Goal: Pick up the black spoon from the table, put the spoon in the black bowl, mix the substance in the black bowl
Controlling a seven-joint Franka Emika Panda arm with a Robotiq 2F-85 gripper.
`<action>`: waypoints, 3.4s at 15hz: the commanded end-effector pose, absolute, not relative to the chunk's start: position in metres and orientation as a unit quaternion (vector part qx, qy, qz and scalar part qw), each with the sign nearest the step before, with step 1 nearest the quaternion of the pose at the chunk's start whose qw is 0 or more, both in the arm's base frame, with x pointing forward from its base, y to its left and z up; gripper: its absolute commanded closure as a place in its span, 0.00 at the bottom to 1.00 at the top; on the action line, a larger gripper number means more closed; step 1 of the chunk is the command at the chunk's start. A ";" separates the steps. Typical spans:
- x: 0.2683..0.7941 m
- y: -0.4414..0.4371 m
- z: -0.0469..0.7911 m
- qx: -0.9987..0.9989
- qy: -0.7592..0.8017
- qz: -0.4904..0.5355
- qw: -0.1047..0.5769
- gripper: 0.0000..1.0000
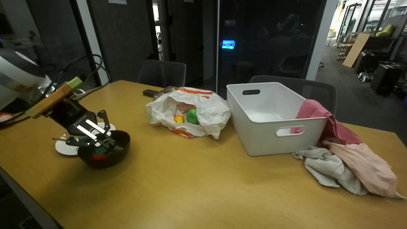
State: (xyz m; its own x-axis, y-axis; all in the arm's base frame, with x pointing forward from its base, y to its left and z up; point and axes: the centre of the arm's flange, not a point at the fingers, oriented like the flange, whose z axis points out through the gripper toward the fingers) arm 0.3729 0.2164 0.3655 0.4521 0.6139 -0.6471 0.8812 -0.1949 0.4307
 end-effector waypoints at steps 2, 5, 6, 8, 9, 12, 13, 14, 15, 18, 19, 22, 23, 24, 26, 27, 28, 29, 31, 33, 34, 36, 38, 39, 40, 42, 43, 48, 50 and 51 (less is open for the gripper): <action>0.378 0.257 0.363 0.679 0.529 -0.190 0.473 0.88; 0.382 0.268 0.346 0.652 0.531 -0.222 0.493 0.88; 0.384 0.267 0.341 0.645 0.525 -0.240 0.500 0.88; 0.386 0.268 0.331 0.625 0.512 -0.277 0.520 0.88; 0.387 0.271 0.329 0.620 0.512 -0.290 0.518 0.88; 0.389 0.297 0.327 0.627 0.536 -0.295 0.483 0.88; 0.392 0.307 0.328 0.632 0.543 -0.296 0.466 0.88; 0.393 0.316 0.332 0.640 0.553 -0.290 0.448 0.88; 0.396 0.324 0.335 0.647 0.562 -0.278 0.434 0.88; 0.409 0.336 0.348 0.644 0.569 -0.219 0.461 0.88; 0.411 0.333 0.352 0.636 0.568 -0.216 0.476 0.88; 0.417 0.318 0.355 0.597 0.562 -0.223 0.527 0.88; 0.418 0.313 0.355 0.592 0.557 -0.234 0.533 0.88; 0.419 0.307 0.355 0.589 0.552 -0.243 0.538 0.88; 0.420 0.296 0.355 0.584 0.541 -0.265 0.544 0.88; 0.420 0.291 0.356 0.583 0.535 -0.280 0.543 0.88; 0.419 0.288 0.356 0.583 0.530 -0.291 0.542 0.88; 0.418 0.284 0.357 0.583 0.526 -0.304 0.540 0.88; 0.415 0.278 0.359 0.580 0.520 -0.329 0.534 0.88; 0.412 0.271 0.357 0.580 0.518 -0.352 0.521 0.88; 0.411 0.267 0.354 0.582 0.520 -0.365 0.508 0.88; 0.408 0.260 0.346 0.584 0.528 -0.384 0.482 0.88; 0.406 0.252 0.339 0.589 0.537 -0.400 0.453 0.88; 0.405 0.250 0.335 0.592 0.540 -0.407 0.438 0.88; 0.403 0.250 0.333 0.594 0.545 -0.411 0.426 0.88; 0.399 0.256 0.334 0.600 0.564 -0.408 0.394 0.88; 0.398 0.260 0.334 0.604 0.572 -0.403 0.380 0.88; 0.403 0.278 0.332 0.646 0.603 -0.336 0.327 0.88; 0.410 0.281 0.330 0.655 0.604 -0.288 0.351 0.88; 0.414 0.282 0.330 0.655 0.605 -0.270 0.364 0.88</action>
State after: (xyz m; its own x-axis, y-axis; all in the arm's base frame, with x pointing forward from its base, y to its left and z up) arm 0.4086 0.2847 0.3239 0.0631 0.5540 -0.8301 0.9980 -0.0406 0.0488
